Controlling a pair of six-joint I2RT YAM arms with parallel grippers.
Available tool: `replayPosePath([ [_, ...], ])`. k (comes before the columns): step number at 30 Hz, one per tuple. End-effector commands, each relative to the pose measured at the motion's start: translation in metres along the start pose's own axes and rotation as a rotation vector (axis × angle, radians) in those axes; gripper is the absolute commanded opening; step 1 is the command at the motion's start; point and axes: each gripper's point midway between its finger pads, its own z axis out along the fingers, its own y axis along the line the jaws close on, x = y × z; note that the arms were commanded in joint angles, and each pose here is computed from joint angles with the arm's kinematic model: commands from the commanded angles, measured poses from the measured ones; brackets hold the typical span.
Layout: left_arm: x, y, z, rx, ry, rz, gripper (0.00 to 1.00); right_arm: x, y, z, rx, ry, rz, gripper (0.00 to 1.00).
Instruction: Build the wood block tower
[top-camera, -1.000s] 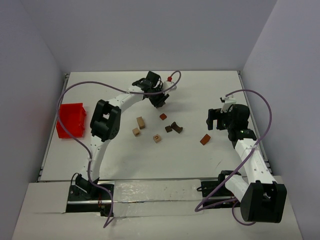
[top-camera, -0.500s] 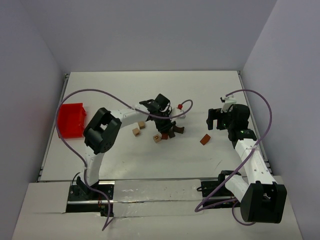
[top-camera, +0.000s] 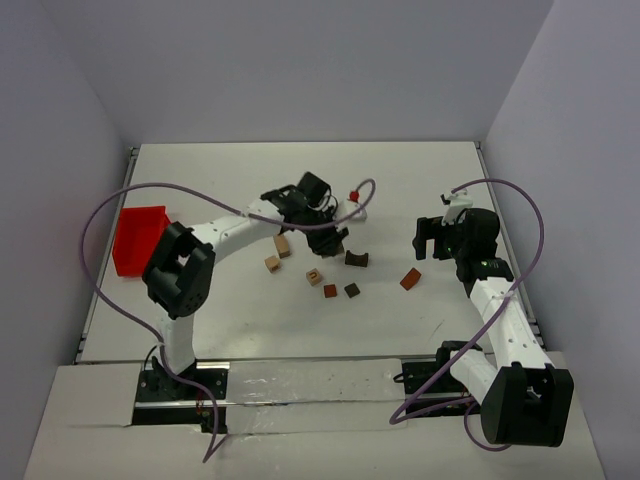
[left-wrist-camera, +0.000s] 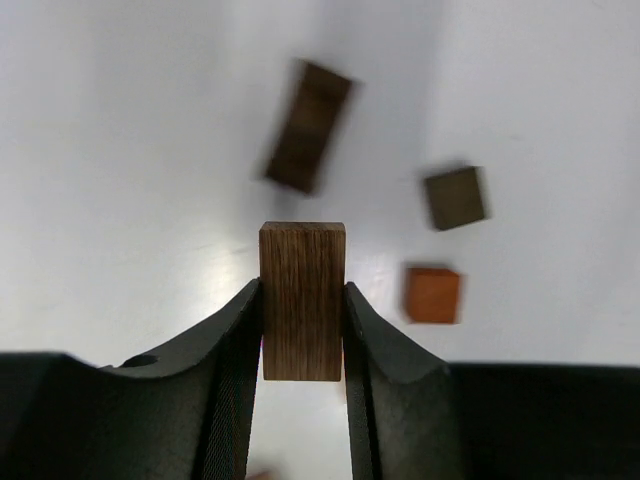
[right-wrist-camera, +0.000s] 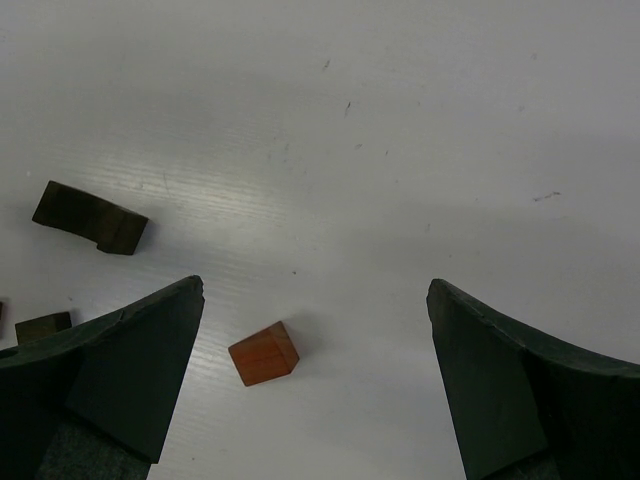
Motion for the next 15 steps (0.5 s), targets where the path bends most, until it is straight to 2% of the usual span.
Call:
replayPosePath([
  [1,-0.013,0.087,-0.050,-0.150,-0.085,-0.034,0.00,-0.024,0.001,-0.005,-0.001,-0.057,-0.009,1.00],
  [5,0.015,0.137,-0.057,-0.247,-0.040,-0.040,0.00,-0.023,0.000,-0.005,0.002,-0.057,-0.010,1.00],
  [8,0.036,0.159,-0.055,-0.276,0.001,-0.040,0.00,-0.023,-0.001,-0.005,0.004,-0.054,-0.009,1.00],
  [15,0.090,0.161,-0.040,-0.259,0.098,-0.009,0.00,-0.023,-0.001,-0.006,0.009,-0.055,-0.011,1.00],
])
